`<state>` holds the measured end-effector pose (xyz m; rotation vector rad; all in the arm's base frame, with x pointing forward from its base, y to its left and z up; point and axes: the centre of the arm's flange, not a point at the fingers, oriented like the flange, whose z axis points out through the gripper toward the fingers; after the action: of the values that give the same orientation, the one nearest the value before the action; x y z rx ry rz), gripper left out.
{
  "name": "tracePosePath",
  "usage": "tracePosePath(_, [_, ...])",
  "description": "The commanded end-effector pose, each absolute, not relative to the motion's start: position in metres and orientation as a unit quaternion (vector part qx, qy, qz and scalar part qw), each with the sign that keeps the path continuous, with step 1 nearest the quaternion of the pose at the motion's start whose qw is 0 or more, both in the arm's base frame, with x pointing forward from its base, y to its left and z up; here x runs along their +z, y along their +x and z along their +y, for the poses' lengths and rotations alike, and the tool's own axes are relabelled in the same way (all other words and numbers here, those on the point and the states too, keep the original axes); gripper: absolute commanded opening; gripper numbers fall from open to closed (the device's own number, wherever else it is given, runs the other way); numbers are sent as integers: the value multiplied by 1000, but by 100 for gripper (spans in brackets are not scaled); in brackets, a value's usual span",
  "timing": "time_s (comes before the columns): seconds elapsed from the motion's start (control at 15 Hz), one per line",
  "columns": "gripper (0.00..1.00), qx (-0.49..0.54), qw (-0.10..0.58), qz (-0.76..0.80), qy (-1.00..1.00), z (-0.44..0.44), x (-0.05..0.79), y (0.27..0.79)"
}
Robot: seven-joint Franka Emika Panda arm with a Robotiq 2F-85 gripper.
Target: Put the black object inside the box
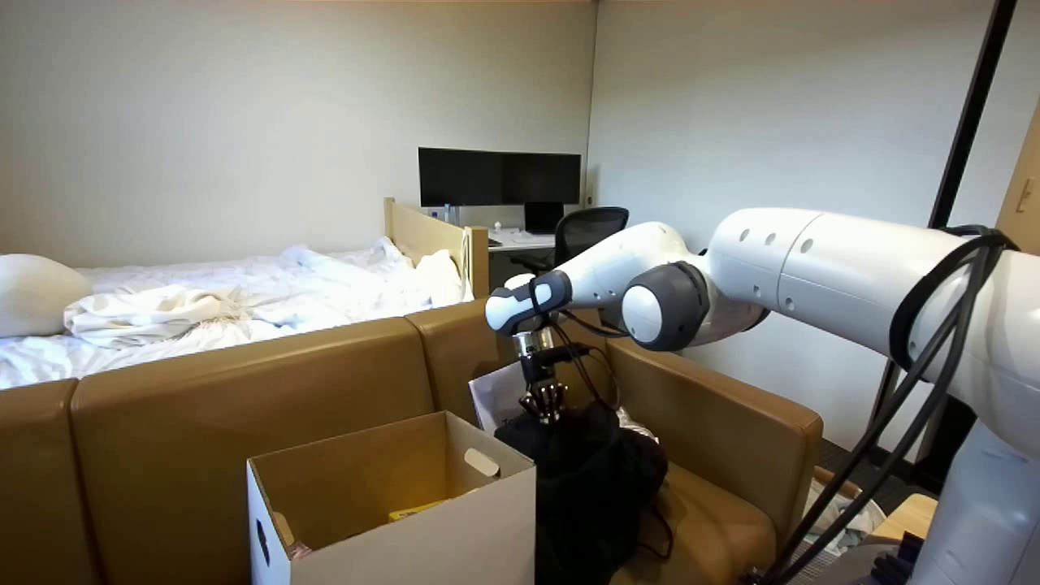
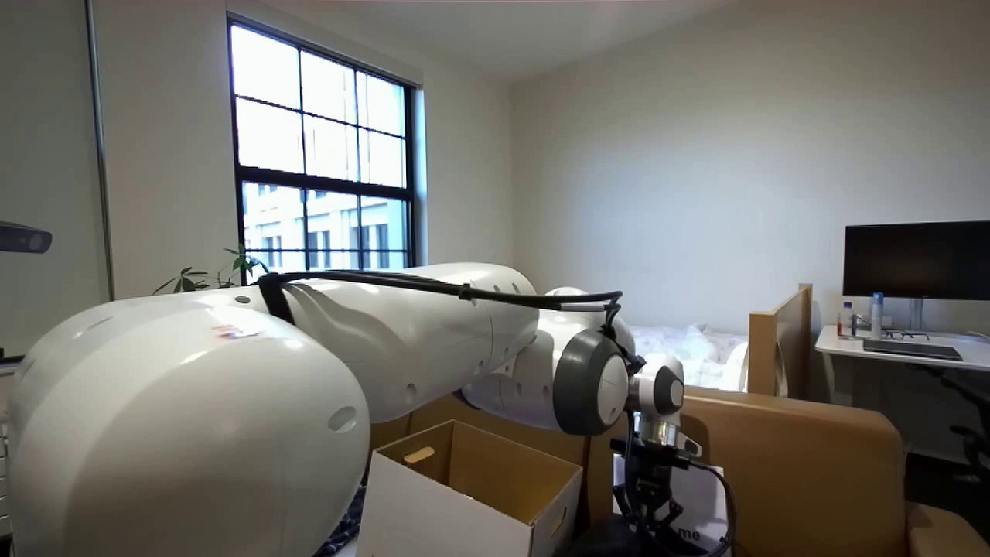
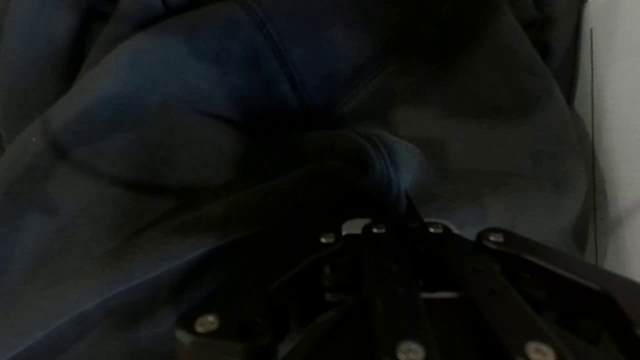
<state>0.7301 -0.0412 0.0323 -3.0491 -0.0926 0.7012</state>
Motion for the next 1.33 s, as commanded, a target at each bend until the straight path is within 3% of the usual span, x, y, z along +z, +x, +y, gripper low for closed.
tracePosePath(0.0, [5, 286, 22, -56, -956, -42, 71, 749])
tracePosePath(0.6, [5, 333, -16, -65, -941, -4, 266, 684])
tracePosePath(1.07, [5, 328, -84, -25, -941, 37, 367, 648])
tracePosePath(1.27, [5, 317, -72, -4, -946, 49, 413, 641])
